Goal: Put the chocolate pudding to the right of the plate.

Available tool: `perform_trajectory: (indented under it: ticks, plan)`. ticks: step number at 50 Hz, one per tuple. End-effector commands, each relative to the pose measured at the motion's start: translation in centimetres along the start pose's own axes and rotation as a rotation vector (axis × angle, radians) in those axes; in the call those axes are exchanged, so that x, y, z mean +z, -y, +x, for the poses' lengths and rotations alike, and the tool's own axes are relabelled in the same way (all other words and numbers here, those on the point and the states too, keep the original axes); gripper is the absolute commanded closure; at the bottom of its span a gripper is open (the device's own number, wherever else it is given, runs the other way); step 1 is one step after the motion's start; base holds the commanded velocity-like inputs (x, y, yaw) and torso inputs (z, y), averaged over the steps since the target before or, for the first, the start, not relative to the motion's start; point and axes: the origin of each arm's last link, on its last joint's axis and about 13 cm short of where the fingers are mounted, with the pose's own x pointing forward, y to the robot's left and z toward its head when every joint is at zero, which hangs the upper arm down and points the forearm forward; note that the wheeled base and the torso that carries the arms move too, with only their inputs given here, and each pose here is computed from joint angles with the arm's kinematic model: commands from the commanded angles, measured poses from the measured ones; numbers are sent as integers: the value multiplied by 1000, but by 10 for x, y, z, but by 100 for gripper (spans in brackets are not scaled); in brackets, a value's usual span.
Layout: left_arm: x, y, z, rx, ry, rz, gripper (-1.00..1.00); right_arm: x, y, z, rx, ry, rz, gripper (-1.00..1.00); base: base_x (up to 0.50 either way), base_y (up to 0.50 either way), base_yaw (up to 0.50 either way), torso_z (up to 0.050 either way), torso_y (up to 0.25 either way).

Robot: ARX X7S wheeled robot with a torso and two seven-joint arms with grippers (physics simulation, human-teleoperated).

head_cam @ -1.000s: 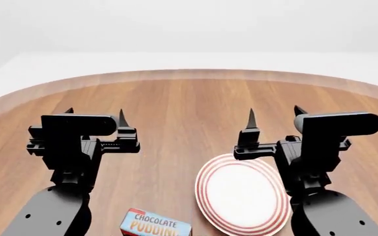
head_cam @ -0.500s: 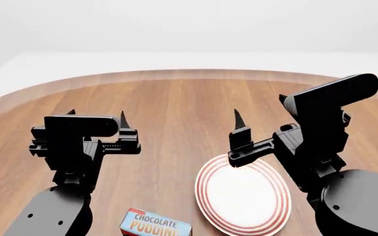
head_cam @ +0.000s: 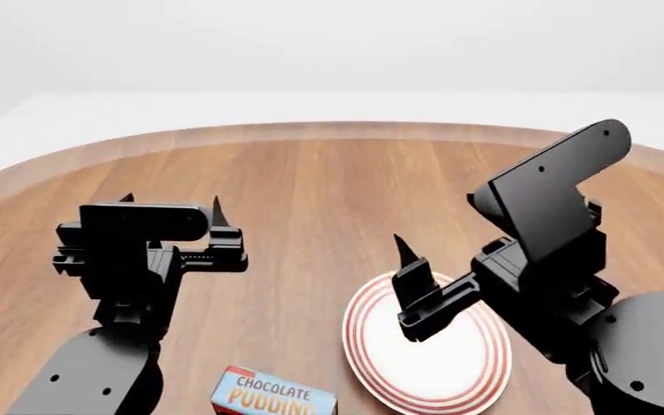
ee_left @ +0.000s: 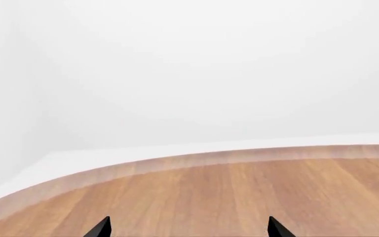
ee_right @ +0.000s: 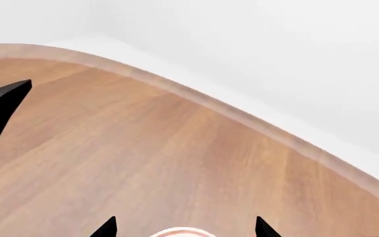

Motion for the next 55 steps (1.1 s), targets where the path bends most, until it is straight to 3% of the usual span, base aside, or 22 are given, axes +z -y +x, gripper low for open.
perform_trajectory:
  ticks: [1, 5, 10, 17, 24, 55]
  plan:
    - [-1, 0, 1, -1, -2, 2, -100, 8, 4, -7, 86, -83, -74, -100, 0, 0, 0, 0, 0]
    - [-1, 0, 1, -1, -3, 3, -100, 18, 7, -11, 129, -88, -58, -100, 0, 0, 0, 0, 0]
    - [-1, 0, 1, 0, -4, 3, -100, 26, 11, -19, 277, -47, -47, -100, 0, 0, 0, 0, 0]
    - [-2, 1, 1, 0, -8, 3, -100, 27, 13, -15, 303, -57, -55, -100, 0, 0, 0, 0, 0]
    - [-2, 1, 1, -1, -8, 3, -100, 22, 9, -14, 413, -82, -71, -100, 0, 0, 0, 0, 0]
    - [-2, 1, 1, -5, -9, 4, -100, -7, 0, 37, 531, -254, -5, -100, 0, 0, 0, 0, 0]
